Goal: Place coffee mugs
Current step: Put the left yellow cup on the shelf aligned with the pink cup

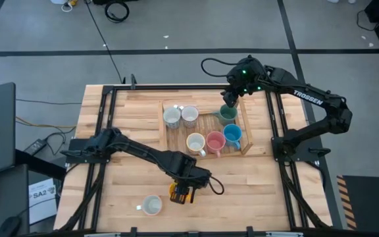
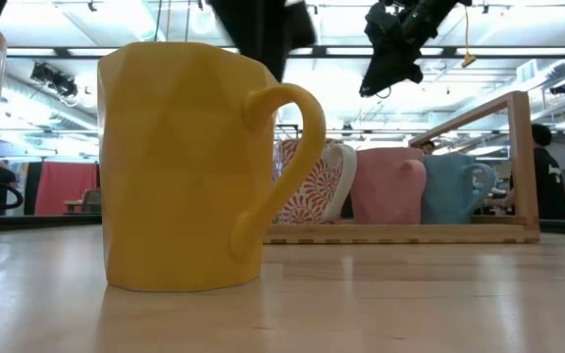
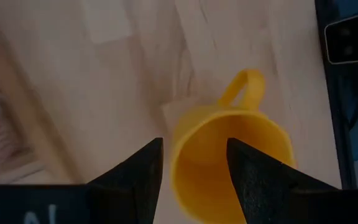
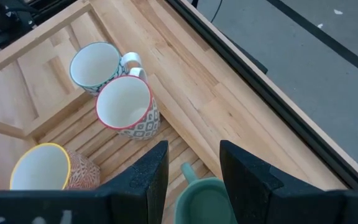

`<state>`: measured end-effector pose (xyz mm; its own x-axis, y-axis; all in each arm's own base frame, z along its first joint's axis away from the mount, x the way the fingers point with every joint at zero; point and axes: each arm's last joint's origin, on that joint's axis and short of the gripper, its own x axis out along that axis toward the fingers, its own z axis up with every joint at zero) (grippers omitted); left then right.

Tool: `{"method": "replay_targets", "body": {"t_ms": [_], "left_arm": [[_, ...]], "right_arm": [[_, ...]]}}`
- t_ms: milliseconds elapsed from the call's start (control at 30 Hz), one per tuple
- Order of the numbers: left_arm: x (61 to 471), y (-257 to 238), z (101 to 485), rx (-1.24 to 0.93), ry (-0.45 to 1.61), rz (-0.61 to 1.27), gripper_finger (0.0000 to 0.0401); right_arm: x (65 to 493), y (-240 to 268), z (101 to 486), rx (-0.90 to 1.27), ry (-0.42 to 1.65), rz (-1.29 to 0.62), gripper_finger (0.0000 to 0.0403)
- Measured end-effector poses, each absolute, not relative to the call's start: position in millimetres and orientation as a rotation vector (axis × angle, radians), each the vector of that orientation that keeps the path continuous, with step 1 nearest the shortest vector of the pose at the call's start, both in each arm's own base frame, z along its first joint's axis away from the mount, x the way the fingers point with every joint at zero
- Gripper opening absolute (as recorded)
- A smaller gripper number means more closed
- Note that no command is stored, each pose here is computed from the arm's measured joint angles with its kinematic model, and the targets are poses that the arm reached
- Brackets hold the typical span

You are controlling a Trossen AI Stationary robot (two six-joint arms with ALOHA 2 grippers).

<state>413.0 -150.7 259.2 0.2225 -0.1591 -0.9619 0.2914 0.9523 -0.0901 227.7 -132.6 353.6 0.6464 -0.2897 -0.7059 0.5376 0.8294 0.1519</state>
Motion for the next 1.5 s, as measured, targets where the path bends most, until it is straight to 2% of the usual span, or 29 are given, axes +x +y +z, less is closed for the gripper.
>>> {"method": "replay_targets", "body": {"t_ms": [400,567,667,1100,1500], "left_arm": [[421,-126,219,-0.007,1.334,-0.492,0.0185],[424,-118,216,-0.027,1.316,-0.525,0.0179],[424,-117,216,-0.022,1.31,-0.537,0.016],[425,-117,216,-0.004,1.299,-0.544,0.003],[424,-117,217,-0.028,1.309,-0.544,0.0021]], "right_arm": [[228,-133,354,0.36,0.726,-0.48,0.015],[228,-133,354,0.359,0.725,-0.48,0.015],[228,-133,354,0.359,0.725,-0.48,0.015],[228,-133,354,0.358,0.722,-0.48,0.015],[228,-133,354,0.358,0.723,-0.48,0.015]]}}
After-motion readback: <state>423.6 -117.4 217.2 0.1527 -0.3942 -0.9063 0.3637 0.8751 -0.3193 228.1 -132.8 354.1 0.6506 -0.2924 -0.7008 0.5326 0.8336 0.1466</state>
